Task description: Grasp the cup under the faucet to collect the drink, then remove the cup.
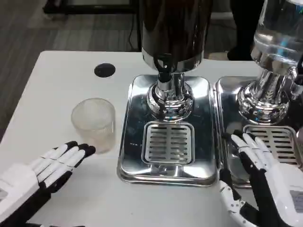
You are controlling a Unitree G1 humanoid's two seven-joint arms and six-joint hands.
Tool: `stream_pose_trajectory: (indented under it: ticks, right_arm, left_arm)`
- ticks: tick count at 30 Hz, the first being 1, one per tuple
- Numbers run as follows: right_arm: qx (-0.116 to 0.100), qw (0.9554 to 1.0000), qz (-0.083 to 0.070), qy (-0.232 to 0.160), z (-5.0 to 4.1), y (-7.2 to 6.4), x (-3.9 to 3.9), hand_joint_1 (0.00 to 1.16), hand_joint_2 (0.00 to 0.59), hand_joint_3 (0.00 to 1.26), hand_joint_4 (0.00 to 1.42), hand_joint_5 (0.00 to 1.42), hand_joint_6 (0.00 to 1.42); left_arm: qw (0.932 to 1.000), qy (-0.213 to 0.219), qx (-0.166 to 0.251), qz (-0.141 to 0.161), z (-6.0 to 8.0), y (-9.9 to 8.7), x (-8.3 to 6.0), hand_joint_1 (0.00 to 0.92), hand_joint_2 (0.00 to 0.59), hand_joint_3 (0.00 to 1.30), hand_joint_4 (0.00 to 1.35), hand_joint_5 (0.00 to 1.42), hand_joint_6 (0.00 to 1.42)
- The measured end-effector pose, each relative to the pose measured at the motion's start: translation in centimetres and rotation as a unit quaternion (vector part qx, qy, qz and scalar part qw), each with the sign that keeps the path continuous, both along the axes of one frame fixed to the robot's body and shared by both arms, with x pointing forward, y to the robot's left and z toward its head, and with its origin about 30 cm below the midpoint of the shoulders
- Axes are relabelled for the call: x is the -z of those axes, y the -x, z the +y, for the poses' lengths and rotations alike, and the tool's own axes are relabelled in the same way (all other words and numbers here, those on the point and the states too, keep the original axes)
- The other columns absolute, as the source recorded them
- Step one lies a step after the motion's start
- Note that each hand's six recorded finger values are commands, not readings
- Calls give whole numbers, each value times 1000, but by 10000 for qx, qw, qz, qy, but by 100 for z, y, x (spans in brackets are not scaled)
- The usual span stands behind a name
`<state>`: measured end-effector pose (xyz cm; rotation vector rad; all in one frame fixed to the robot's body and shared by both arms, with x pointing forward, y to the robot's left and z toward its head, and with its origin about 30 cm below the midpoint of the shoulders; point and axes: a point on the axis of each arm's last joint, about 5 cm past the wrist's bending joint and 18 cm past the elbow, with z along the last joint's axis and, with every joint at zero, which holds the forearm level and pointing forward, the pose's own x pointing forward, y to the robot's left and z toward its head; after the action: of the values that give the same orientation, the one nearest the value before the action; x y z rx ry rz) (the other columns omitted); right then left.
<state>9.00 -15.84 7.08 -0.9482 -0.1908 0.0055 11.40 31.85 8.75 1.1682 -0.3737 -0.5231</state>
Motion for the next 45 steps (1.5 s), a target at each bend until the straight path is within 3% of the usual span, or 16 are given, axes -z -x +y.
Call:
stream_pose_trajectory:
  ticks: [14,21,24,28,32,39,45]
  right_arm:
    - [6,10000,8,-4,-7,-7,-3,399,508,187,96,73,212]
    - [-10,10000,-41,-29,32,-48,-15,399,508,187,96,73,212]
    - [24,10000,-28,-65,53,-48,-13,399,508,191,96,73,212]
    - [65,9999,-17,-109,72,-47,-11,400,508,194,96,74,212]
    - [70,9999,-23,-107,76,-50,-11,400,508,202,103,82,212]
    - [67,9999,-24,-91,86,-46,-10,401,508,208,106,83,212]
    - [100,9999,34,-108,93,-16,-1,401,508,223,115,86,211]
  left_arm:
    - [10000,-2,-23,1,5,-5,1,0,124,0,0,0,56]
    - [9998,74,-186,79,57,-13,19,0,124,0,0,0,56]
    - [9987,259,-439,83,96,-78,3,0,124,0,0,0,59]
    - [9956,504,-793,-11,107,-218,-23,0,66,0,0,16,125]
    - [9928,633,-1014,-88,71,-346,-30,0,53,0,0,41,136]
    - [9853,723,-1550,-20,47,-578,-58,0,44,0,0,75,141]
    - [9826,619,-1750,89,23,-763,-101,0,30,0,0,82,144]
